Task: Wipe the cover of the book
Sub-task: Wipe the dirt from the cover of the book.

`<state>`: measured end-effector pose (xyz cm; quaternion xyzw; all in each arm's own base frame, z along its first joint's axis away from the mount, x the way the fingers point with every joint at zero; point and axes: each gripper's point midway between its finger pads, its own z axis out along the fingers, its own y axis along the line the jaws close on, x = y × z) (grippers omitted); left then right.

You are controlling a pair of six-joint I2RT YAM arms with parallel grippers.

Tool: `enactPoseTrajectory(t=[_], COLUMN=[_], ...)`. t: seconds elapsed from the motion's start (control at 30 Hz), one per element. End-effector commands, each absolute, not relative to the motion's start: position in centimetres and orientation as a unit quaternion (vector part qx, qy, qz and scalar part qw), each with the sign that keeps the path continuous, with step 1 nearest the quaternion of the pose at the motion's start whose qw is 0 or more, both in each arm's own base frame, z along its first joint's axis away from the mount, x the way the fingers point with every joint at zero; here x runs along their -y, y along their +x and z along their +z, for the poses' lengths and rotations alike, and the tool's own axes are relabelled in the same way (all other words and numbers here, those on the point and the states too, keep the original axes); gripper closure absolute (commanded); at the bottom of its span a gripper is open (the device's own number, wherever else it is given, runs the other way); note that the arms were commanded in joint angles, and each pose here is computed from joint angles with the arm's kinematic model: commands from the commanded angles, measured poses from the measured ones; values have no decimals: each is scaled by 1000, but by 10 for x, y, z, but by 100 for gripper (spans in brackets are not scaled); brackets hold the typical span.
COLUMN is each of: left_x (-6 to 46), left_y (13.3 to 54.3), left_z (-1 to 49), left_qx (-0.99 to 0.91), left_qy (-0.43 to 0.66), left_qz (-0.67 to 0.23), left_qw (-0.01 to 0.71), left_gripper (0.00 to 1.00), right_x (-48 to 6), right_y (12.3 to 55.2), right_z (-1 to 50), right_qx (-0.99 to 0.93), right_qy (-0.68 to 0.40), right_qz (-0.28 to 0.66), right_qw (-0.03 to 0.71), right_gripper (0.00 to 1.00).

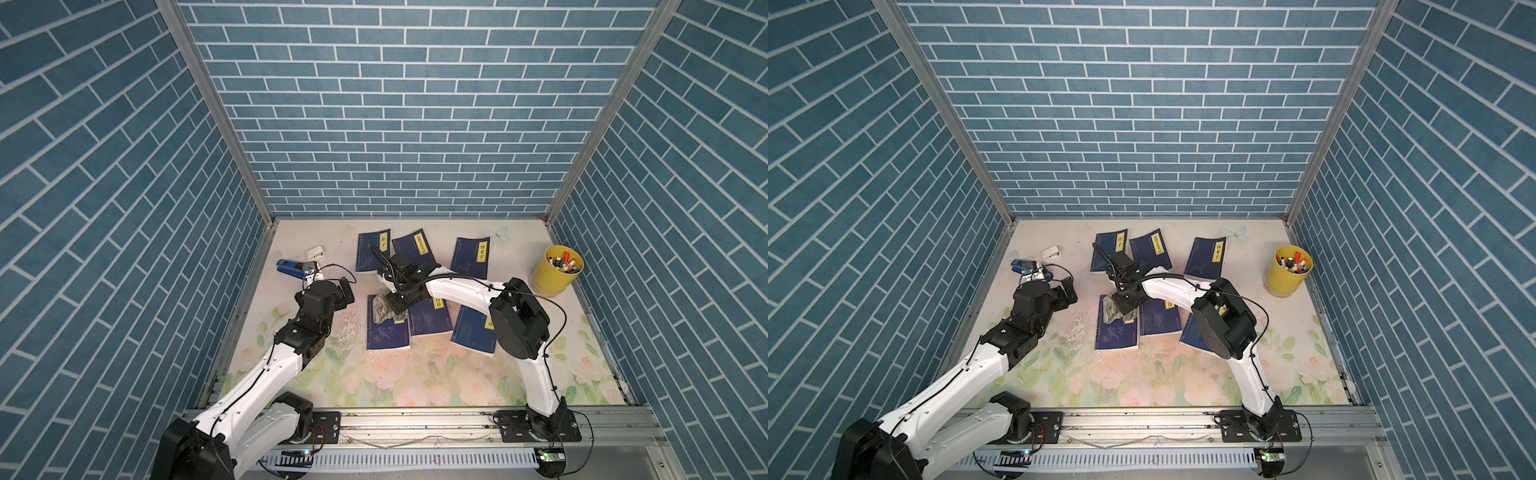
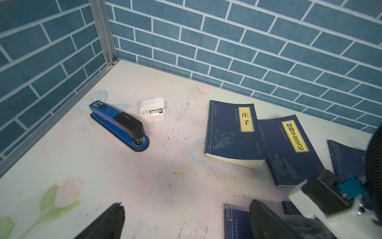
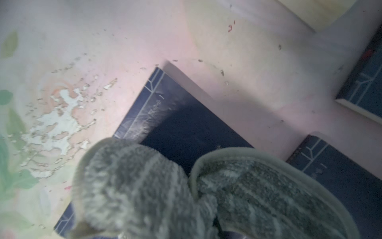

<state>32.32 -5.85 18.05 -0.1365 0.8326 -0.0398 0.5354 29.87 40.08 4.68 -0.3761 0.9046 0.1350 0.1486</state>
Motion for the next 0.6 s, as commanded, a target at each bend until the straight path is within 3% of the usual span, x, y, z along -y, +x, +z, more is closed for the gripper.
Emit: enactPoseTrajectory(t=[0.0, 0.13, 0.4, 0.57], left_x=[53, 53, 52, 52], left_y=[319, 319, 321, 320], left_z=[175, 178, 181, 182], left_qx=[-836, -834, -832, -832], left_qy=[-148, -152, -154, -155], left_qz=[-28, -31, -27, -29], left_qw=[528, 530, 533, 532], left_gripper=[0, 0, 0, 0], right_x=[-393, -379, -361, -346], right_y=[298, 283, 209, 202], right_z=[29, 20, 4, -3], right_qx=[-915, -919, -918, -929], right_qy=[-362, -355, -367, -340], right_qz=[120, 121, 131, 126], right_qw=[136, 121, 67, 70], right_gripper=[100, 100, 100, 100])
